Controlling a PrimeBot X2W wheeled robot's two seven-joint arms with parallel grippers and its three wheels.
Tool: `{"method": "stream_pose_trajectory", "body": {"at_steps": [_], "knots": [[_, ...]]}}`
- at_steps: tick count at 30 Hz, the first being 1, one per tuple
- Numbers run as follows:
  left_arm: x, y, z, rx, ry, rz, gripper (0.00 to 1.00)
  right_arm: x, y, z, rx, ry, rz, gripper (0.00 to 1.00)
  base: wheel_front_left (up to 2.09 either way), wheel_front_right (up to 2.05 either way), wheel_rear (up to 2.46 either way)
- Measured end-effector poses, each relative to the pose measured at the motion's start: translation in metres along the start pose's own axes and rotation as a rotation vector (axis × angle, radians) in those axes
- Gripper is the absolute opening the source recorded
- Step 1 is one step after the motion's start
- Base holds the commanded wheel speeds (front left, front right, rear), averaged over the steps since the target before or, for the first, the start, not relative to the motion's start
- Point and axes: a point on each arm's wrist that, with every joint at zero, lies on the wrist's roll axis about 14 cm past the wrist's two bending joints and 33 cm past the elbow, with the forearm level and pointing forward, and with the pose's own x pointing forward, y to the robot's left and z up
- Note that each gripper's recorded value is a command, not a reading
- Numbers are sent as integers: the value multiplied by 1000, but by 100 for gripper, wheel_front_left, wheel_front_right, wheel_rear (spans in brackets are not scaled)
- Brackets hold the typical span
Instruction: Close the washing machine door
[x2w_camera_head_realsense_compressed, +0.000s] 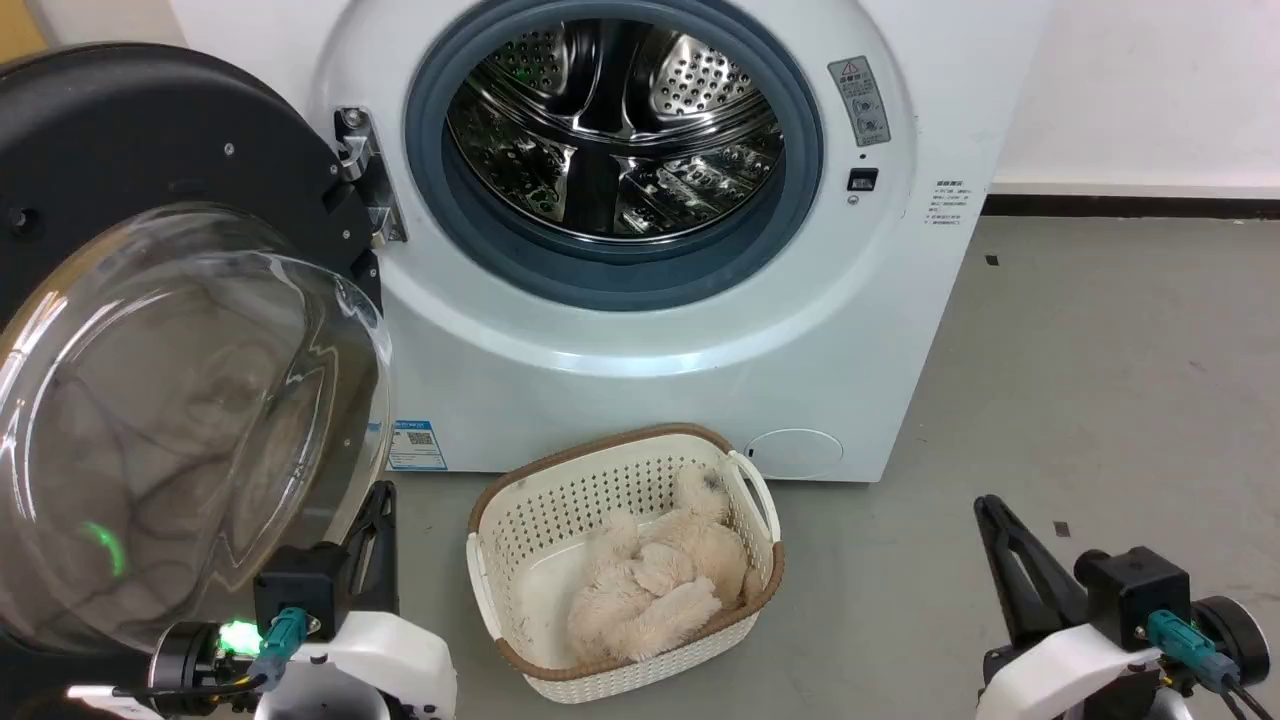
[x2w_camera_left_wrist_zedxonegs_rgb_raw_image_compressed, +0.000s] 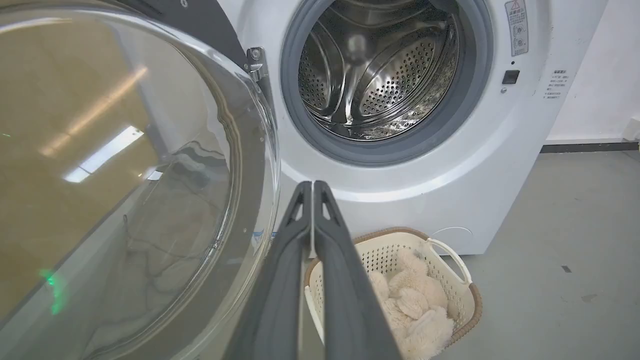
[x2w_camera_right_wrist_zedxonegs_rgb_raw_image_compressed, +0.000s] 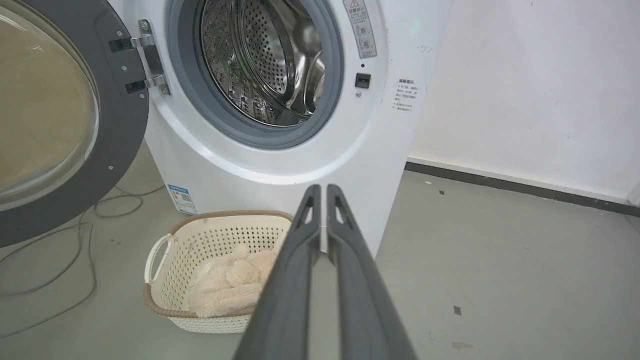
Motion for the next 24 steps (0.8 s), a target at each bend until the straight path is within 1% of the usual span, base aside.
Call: {"method": "stream_pose_trajectory", "body": {"at_steps": [24], "knots": [[-3, 3, 4, -27, -30, 16, 100, 2, 1, 5, 36, -39, 4, 100, 0, 0, 0]]}}
